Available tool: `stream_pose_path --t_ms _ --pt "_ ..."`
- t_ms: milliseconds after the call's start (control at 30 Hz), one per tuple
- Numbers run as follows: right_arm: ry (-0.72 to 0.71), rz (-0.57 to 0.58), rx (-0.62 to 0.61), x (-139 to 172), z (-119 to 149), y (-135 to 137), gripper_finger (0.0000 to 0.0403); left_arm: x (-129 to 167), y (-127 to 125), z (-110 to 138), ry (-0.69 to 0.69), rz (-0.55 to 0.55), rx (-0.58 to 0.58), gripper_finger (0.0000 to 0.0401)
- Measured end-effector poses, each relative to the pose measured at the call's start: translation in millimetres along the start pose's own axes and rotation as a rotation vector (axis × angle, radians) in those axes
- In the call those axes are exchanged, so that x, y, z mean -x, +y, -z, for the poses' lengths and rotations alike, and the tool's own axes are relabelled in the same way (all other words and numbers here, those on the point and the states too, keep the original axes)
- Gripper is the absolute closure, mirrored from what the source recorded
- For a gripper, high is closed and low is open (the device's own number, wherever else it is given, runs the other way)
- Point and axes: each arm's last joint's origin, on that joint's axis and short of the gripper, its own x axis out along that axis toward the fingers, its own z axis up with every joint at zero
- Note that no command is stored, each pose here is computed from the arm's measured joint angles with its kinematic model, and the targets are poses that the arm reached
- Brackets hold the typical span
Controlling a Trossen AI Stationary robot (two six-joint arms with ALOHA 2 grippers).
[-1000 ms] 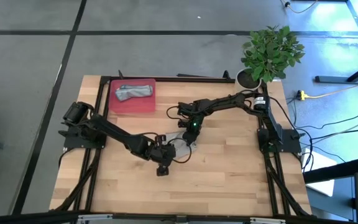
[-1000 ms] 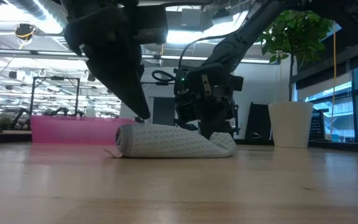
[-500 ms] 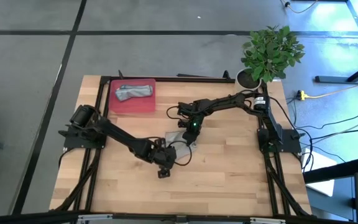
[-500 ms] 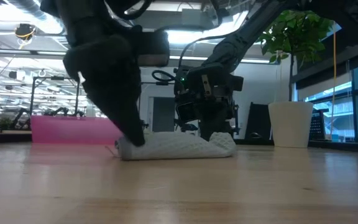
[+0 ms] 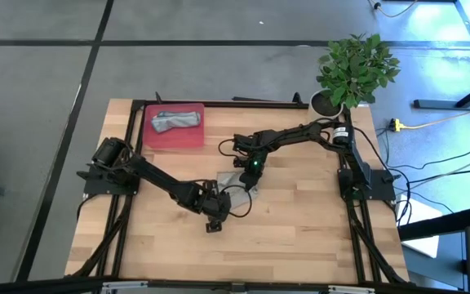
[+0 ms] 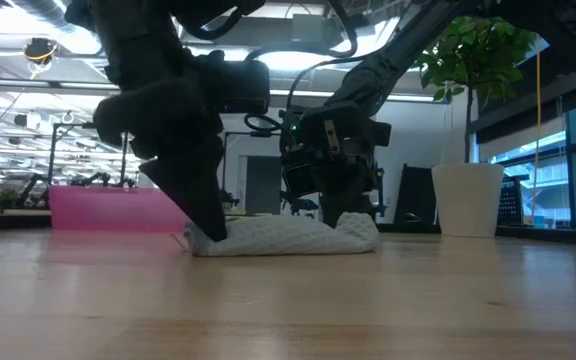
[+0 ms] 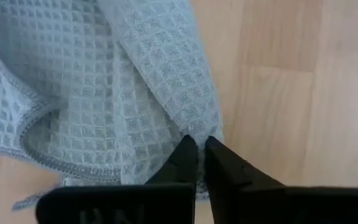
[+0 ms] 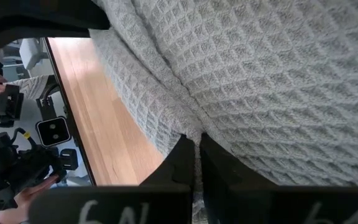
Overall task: Roll microfiber towels into tight, uniform cylinder then place into a basket
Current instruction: Roll the gray towel
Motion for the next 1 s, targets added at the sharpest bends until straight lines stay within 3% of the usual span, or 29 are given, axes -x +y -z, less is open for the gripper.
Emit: stream_pose_path --t_ms 367,533,1000 --pt "0.029 0.004 0.004 -6.0 3.6 5.0 0.0392 33.8 22.2 -16.0 -0.051 0.055 -0.005 0.0400" --pt "0.036 0.007 0.003 -7.9 4.6 6.5 0.0392 25.3 42.4 -22.2 -0.001 0.103 0.005 0.0401" --pt "0.036 0.009 0.014 -7.9 4.7 6.4 0.0391 2.5 77.3 -23.4 0.095 0.045 0.018 0.0401"
